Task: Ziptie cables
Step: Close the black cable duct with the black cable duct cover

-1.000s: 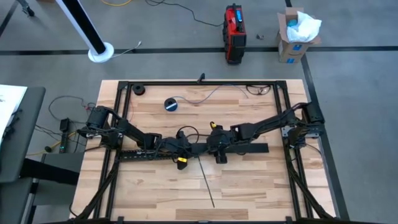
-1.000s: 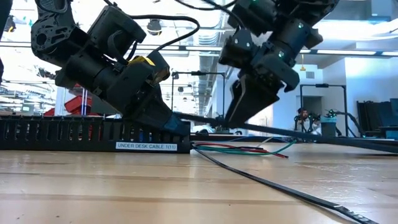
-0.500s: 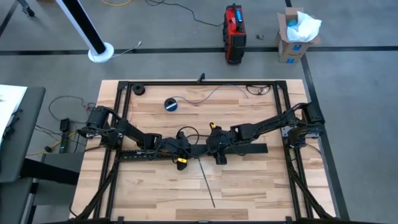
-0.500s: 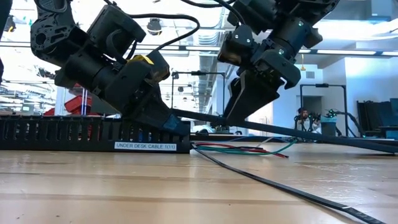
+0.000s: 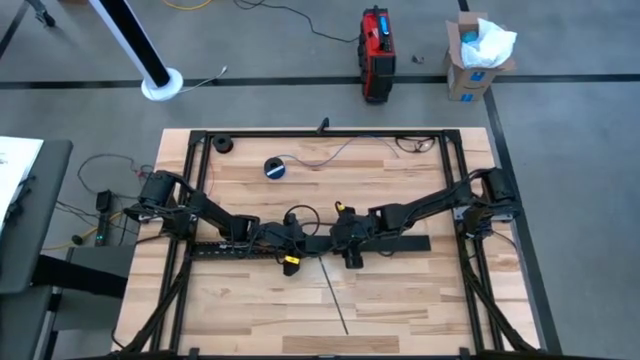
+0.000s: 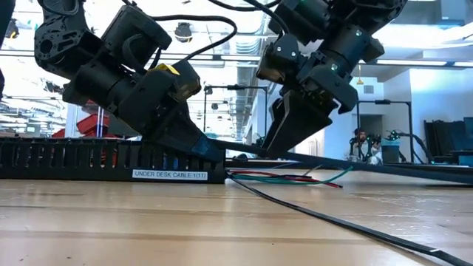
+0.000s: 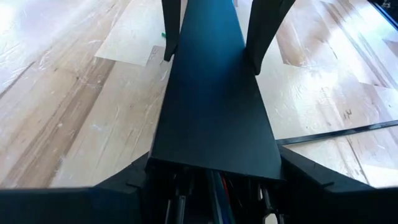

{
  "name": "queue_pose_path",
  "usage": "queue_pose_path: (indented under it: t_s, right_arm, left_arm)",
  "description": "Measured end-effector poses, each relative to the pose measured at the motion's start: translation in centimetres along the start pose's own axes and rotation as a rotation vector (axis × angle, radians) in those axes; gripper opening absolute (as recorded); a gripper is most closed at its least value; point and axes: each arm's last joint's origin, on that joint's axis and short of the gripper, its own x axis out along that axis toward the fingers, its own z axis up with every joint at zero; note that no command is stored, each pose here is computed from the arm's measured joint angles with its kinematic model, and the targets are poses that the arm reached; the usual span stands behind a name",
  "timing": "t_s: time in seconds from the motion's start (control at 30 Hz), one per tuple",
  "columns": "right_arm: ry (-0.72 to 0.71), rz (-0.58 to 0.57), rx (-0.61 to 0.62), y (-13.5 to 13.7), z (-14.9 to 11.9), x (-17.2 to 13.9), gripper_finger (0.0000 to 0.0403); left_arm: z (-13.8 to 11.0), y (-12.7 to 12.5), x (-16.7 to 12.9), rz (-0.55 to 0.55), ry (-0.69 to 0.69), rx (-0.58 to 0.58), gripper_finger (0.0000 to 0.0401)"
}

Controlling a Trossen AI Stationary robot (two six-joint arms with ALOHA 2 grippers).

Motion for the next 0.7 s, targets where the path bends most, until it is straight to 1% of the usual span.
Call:
queue_pose_path:
  t_s: [0.13, 0.23, 0.33, 0.53, 0.7]
  right_arm:
    - [0.011, 0.002, -0.013, 0.06, -0.1, -0.02, 0.0226]
    - [0.024, 0.012, -0.016, 0.03, -0.23, -0.03, 0.0226]
    - [0.025, 0.031, -0.028, 0.06, -0.24, -0.02, 0.0226]
    - [0.024, 0.041, -0.041, 0.08, -0.25, 0.04, 0.0226]
    - [0.032, 0.042, -0.04, 0.18, -0.33, 0.04, 0.0226]
  left_arm:
    - [0.01, 0.08, 0.04, -0.01, 0.009, 0.0, 0.0208]
    - [-0.03, 0.02, 0.06, -0.067, 0.034, -0.008, 0.0211]
    - [-0.06, -0.1, 0.07, -0.113, 0.052, -0.021, 0.0229]
    - [-0.24, -0.04, 0.06, -0.107, 0.07, -0.024, 0.0274]
    - [-0.76, 0.12, -0.01, -0.086, 0.127, -0.042, 0.0291]
